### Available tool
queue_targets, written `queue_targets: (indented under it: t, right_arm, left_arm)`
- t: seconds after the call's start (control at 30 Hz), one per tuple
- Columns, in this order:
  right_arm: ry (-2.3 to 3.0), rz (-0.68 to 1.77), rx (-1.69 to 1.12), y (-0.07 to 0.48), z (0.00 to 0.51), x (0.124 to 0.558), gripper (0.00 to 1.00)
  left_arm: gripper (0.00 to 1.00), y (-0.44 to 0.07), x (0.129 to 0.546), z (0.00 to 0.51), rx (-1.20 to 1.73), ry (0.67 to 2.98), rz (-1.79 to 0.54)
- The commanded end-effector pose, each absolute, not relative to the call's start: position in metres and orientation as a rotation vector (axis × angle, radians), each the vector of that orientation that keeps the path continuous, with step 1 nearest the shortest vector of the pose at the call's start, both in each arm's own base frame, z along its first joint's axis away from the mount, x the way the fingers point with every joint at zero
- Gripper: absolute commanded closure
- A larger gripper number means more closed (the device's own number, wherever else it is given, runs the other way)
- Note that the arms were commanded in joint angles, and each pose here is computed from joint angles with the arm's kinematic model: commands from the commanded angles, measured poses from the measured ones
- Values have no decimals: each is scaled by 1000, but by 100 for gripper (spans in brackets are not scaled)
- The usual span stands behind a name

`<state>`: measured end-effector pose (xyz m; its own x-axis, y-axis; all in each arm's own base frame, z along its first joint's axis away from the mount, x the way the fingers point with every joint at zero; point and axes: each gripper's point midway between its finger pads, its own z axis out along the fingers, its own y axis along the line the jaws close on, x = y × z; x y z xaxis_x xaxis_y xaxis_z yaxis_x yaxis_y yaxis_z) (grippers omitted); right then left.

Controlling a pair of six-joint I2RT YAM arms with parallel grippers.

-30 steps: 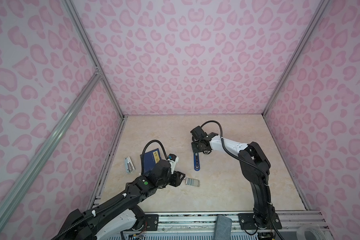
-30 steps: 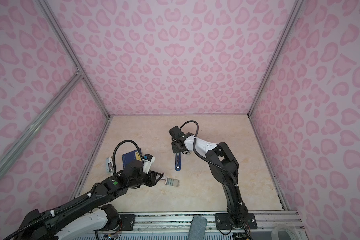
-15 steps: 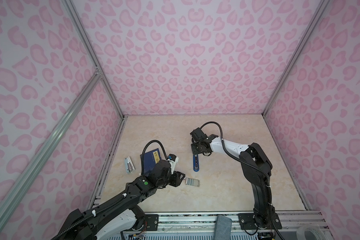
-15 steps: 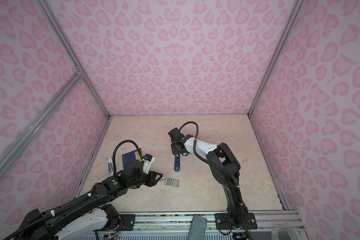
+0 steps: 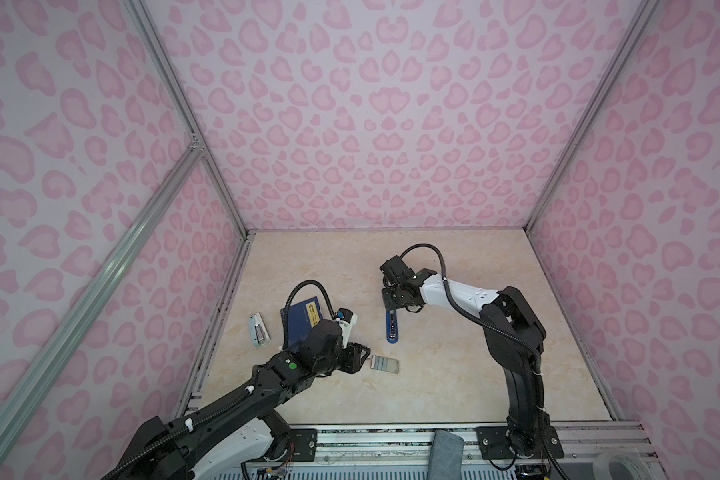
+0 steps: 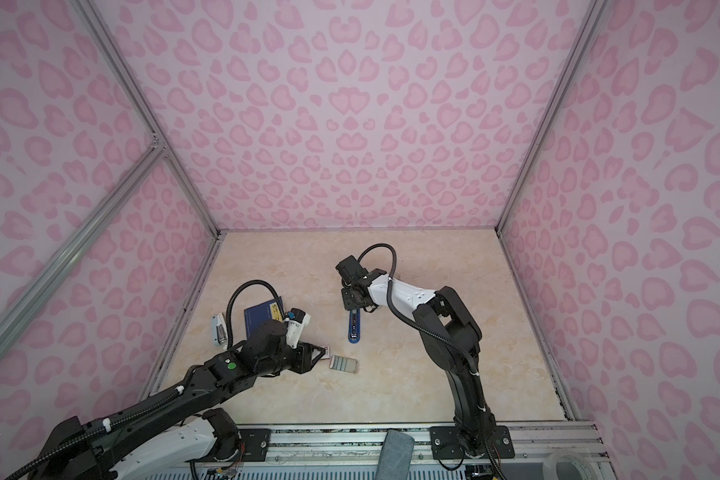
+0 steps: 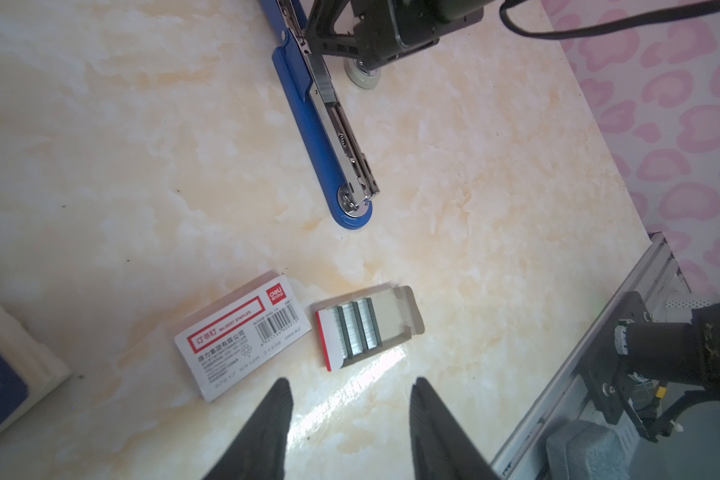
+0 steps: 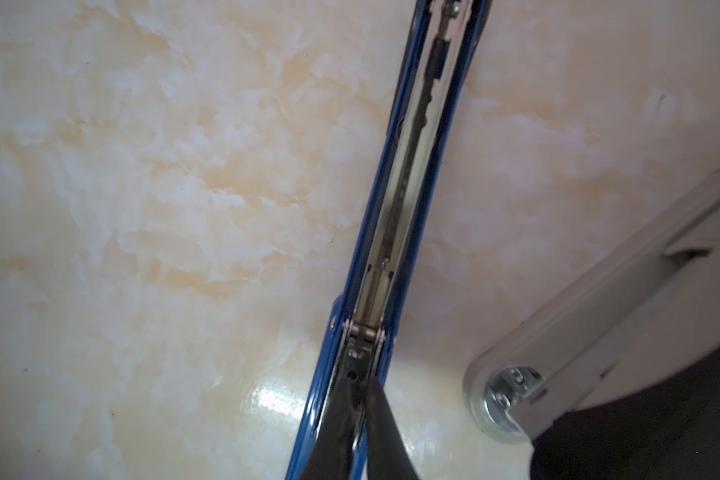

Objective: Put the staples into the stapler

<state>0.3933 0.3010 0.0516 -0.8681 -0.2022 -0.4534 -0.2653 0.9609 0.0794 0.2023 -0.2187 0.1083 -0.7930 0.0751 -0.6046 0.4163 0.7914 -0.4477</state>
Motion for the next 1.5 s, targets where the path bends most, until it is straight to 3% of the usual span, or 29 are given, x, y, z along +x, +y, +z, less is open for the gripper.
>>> queue_targets:
  t: [0.0,0.4,0.93,1.47]
  right_arm:
    - [2685,167,-339,298,42,385,89]
    - [2688,173,-338,293,42,362,89]
    - [2679,164,-331,296,41,377,89]
    - [2688,123,-369,286,37,332,87]
  left_arm:
    - [50,-222,205,114,358,2374,-799]
    - [50,-223,206,112,360,2377,-800]
    - [51,-223,205,111,355,2381,-807]
    - [50,-223,208,107,343,2388,-789]
